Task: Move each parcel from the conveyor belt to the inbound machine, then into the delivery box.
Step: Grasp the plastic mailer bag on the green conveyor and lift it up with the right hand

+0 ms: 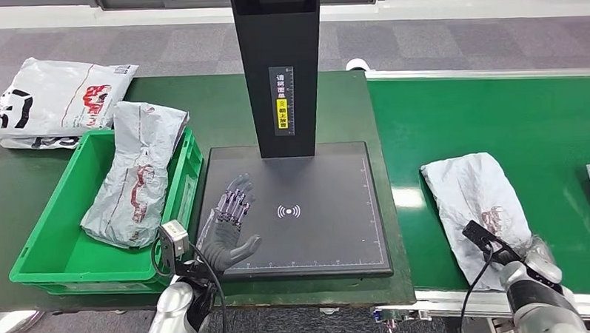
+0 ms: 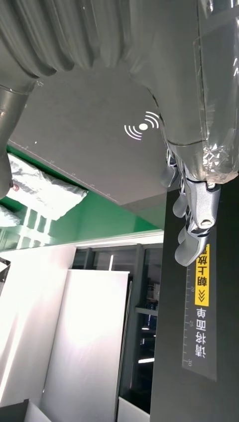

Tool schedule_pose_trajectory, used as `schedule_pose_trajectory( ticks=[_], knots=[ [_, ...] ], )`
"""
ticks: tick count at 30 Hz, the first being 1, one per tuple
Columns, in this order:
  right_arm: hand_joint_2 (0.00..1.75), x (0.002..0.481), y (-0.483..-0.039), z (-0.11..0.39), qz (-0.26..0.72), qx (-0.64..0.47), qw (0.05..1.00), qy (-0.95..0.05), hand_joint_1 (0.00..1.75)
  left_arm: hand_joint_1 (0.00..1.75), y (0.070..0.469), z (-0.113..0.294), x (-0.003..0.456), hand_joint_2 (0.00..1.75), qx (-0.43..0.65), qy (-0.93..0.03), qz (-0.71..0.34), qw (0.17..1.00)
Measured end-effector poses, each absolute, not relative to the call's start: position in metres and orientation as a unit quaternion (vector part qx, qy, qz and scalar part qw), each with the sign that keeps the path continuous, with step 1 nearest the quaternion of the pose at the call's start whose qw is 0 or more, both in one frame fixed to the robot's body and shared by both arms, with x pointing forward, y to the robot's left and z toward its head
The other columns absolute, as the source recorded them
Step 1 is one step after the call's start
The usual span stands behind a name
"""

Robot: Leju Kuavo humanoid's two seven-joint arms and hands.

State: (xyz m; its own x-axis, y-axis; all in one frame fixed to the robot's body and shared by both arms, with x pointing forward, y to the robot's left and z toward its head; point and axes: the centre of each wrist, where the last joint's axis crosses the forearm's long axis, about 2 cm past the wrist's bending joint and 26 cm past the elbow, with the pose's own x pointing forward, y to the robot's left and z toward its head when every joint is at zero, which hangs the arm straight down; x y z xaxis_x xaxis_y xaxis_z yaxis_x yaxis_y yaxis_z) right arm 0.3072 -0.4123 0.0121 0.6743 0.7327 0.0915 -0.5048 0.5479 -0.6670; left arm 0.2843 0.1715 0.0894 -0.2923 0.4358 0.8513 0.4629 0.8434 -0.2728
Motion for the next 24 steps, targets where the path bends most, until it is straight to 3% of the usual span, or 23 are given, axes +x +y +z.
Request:
schedule_pose_trajectory(
  ticks=[9, 10, 13, 14, 24],
  knots=[
    [1.75, 0.311, -0.394, 0.010, 0.356, -0.286, 0.861, -0.223, 0.00, 0.00, 0.173, 0.092, 0.285, 1.75, -0.271, -0.810, -0.013, 0.519],
    [1.75, 0.312, -0.392, 0.010, 0.356, -0.285, 0.861, -0.224, 0.14, 0.00, 0.173, 0.093, 0.285, 1.75, -0.271, -0.811, -0.013, 0.519],
    [1.75, 0.312, -0.389, 0.010, 0.357, -0.282, 0.861, -0.227, 1.45, 0.00, 0.173, 0.093, 0.285, 1.75, -0.271, -0.811, -0.013, 0.518],
    [1.75, 0.312, -0.388, 0.010, 0.356, -0.281, 0.861, -0.229, 1.75, 0.00, 0.173, 0.093, 0.285, 1.75, -0.271, -0.811, -0.013, 0.518],
    [1.75, 0.317, -0.387, 0.014, 0.336, -0.272, 0.861, -0.268, 1.75, 0.00, 0.174, 0.095, 0.285, 1.75, -0.266, -0.815, -0.015, 0.515]
  ],
)
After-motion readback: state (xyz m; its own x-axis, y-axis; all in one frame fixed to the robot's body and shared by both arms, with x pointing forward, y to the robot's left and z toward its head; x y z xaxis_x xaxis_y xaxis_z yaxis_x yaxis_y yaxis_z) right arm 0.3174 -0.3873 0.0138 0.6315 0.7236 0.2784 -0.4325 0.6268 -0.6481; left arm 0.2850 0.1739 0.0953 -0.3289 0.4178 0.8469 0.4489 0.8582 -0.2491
